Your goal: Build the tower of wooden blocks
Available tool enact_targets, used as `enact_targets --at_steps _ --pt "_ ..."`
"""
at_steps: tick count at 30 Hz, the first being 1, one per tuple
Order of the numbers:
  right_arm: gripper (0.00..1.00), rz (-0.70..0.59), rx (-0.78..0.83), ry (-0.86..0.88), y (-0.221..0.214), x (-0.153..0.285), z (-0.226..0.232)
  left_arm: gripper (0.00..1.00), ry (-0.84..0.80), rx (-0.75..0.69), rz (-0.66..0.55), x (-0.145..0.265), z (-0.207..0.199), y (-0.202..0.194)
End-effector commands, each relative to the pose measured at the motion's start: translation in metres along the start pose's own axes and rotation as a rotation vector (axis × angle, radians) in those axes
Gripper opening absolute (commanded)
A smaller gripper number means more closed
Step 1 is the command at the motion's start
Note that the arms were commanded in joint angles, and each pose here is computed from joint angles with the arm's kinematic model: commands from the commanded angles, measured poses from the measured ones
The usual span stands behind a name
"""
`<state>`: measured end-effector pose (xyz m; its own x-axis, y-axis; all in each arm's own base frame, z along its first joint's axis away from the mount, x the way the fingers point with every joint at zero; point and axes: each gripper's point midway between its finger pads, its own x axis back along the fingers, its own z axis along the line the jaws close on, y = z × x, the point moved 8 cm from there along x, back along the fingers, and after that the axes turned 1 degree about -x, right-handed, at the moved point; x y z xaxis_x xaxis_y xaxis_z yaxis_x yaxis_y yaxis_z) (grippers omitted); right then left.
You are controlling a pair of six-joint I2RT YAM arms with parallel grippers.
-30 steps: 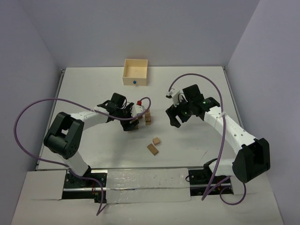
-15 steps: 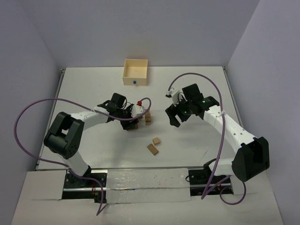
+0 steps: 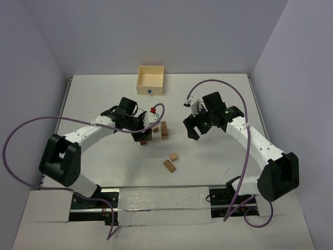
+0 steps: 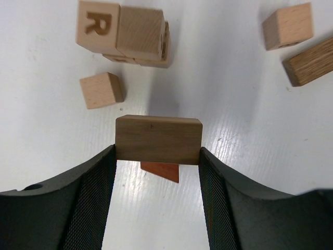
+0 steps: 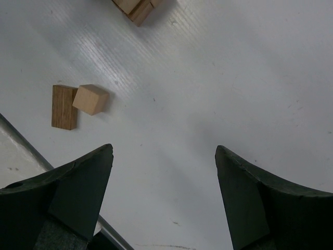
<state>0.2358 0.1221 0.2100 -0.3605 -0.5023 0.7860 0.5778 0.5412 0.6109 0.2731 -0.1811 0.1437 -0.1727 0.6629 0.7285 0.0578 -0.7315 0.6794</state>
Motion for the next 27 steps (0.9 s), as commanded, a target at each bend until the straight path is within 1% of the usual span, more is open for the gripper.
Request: enact_targets --at_steps 1,7,14,18,19,23,27 --pt "0.86 -0.061 0.018 -0.003 0.02 0.011 0.001 0.27 0.005 -0.072 -0.086 0.031 0.005 0.041" --pt "0.87 -0.067 0.018 -0.02 0.029 0.013 -0.001 0.26 0.003 -0.084 -0.122 0.04 0.017 0.069" --pt "0.87 -0.061 0.025 -0.034 0.033 0.015 -0.004 0.27 -0.037 -0.104 -0.124 0.024 0.03 0.088" --pt "0.89 -0.047 0.021 -0.039 0.032 0.015 -0.007 0.28 -0.085 -0.115 -0.11 0.012 0.033 0.094" --pt "0.89 -0.044 0.019 -0.04 0.032 0.015 -0.008 0.28 -0.098 -0.113 -0.1 0.01 0.033 0.094" --pt "1.0 -0.028 0.008 -0.043 0.029 0.013 -0.011 0.29 -0.12 -0.11 -0.091 0.001 0.032 0.091" --pt "1.0 -0.026 -0.008 -0.044 0.029 0.013 -0.014 0.31 -0.134 -0.116 -0.096 -0.002 0.029 0.093"
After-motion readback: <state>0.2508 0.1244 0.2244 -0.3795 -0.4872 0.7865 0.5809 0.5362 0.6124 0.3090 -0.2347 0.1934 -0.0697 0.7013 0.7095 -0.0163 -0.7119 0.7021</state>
